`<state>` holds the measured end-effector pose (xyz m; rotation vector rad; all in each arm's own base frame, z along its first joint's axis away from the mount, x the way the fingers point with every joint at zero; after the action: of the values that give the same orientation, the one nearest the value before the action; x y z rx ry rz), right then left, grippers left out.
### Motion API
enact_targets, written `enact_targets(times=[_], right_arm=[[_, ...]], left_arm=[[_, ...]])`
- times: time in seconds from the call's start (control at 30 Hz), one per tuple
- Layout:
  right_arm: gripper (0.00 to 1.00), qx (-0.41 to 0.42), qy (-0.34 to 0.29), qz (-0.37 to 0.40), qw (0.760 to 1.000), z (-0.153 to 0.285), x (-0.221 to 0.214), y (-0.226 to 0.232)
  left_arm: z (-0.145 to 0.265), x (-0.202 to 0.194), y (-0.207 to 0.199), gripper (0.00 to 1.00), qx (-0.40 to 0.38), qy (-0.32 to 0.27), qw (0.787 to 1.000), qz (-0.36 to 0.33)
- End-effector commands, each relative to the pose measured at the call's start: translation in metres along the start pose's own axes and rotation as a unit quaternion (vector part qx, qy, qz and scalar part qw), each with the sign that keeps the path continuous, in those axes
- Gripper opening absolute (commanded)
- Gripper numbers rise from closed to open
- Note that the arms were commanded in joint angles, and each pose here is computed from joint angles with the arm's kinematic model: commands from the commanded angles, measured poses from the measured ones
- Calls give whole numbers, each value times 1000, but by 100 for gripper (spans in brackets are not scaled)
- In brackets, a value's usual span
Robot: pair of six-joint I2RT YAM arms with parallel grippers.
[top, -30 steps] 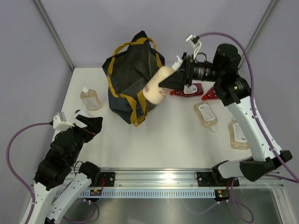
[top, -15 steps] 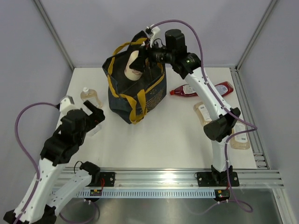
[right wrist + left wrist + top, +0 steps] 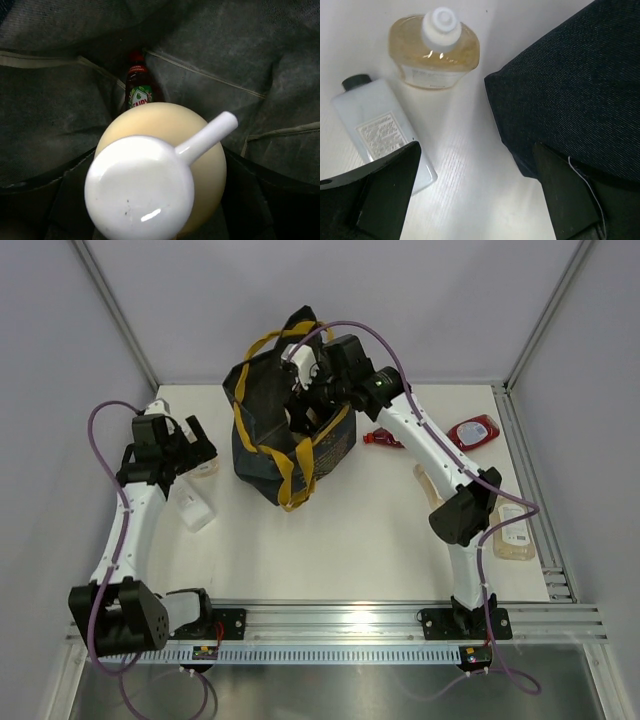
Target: Place the personal care products into the canvas bag
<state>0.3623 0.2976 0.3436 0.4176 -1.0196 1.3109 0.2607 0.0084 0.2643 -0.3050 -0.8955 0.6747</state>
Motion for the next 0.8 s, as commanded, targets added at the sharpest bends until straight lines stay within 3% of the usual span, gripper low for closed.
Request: enact_targets(times=[0.0, 0.13, 0.3, 0.5, 0.63, 0.77], right_arm=[[98, -56, -67, 58, 994, 25, 40, -18], [99, -35, -79, 59, 995, 39, 49, -15], [99, 44, -137, 95, 985, 73, 69, 4], [99, 92, -173, 91, 976, 112, 74, 18], [100, 110, -198, 65, 972, 147, 66, 18], [99, 128, -198, 64, 970, 172, 46, 20]], left_arm=[[-25, 14, -3, 99, -33, -21, 996, -78], [-43, 18, 6, 99, -16, -49, 991, -123], [-41, 25, 16, 99, -8, -73, 978, -196], [-52, 33, 35, 99, -12, -60, 961, -268], [-65, 44, 47, 99, -30, -40, 954, -295], [-80, 49, 57, 99, -110, -34, 934, -337]])
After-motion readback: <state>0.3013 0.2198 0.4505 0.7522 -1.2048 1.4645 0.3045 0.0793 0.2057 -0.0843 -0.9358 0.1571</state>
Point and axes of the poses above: each gripper's point midway between its finger pads, its own z axis back along the fingers, its own y axis along the line the jaws close on, x = y × z, the point moved 10 cm from there along z, back along the fingers, and after that the axes turned 15 degrees about z, right-handed, at the moved point
